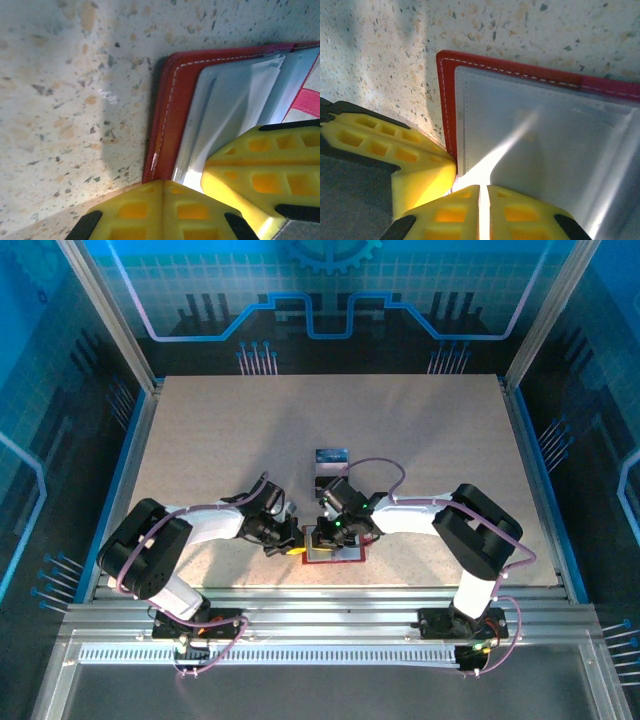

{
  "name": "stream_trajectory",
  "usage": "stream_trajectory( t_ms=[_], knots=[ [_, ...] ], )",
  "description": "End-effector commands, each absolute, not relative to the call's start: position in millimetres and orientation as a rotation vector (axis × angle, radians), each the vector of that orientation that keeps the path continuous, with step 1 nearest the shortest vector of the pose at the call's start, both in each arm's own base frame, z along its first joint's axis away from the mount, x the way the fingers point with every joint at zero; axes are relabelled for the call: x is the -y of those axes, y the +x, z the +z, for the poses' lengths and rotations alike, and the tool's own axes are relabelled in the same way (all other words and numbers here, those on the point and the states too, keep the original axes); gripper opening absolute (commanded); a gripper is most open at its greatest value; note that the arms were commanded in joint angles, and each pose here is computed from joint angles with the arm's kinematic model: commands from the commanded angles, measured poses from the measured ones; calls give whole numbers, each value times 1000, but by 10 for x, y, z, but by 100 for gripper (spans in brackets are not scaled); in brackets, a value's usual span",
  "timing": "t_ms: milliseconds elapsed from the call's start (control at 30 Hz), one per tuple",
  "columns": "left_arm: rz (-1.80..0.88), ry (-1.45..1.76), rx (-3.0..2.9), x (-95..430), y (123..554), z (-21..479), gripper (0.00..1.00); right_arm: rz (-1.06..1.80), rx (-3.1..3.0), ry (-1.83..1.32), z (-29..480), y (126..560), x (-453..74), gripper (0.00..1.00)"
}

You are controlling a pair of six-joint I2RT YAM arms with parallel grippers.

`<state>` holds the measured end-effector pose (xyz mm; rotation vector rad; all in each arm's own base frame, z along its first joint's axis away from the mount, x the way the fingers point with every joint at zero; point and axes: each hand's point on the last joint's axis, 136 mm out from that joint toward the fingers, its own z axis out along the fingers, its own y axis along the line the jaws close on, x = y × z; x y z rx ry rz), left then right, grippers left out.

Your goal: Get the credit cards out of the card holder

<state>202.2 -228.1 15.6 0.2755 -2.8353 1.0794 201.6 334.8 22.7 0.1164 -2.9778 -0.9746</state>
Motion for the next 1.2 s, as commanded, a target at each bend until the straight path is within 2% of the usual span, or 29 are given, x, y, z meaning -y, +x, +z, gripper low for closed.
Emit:
stream_trajectory(
  t_ms=[0,367,700,1167],
  knots=[
    [1031,275,2808,2238,1891,56,1,-902,3001,129,229,1952,-3280,11],
    [1046,276,2815,2253,1922,122,1,-837,3032,115,195,1922,-3143,11],
    [1259,247,2765,2496,2053,437,6,-874,3039,110,237,1948,-3181,11],
    [1115,252,2773,2411,1972,163,3,-832,3037,104,155,1874,-3106,12]
  ],
)
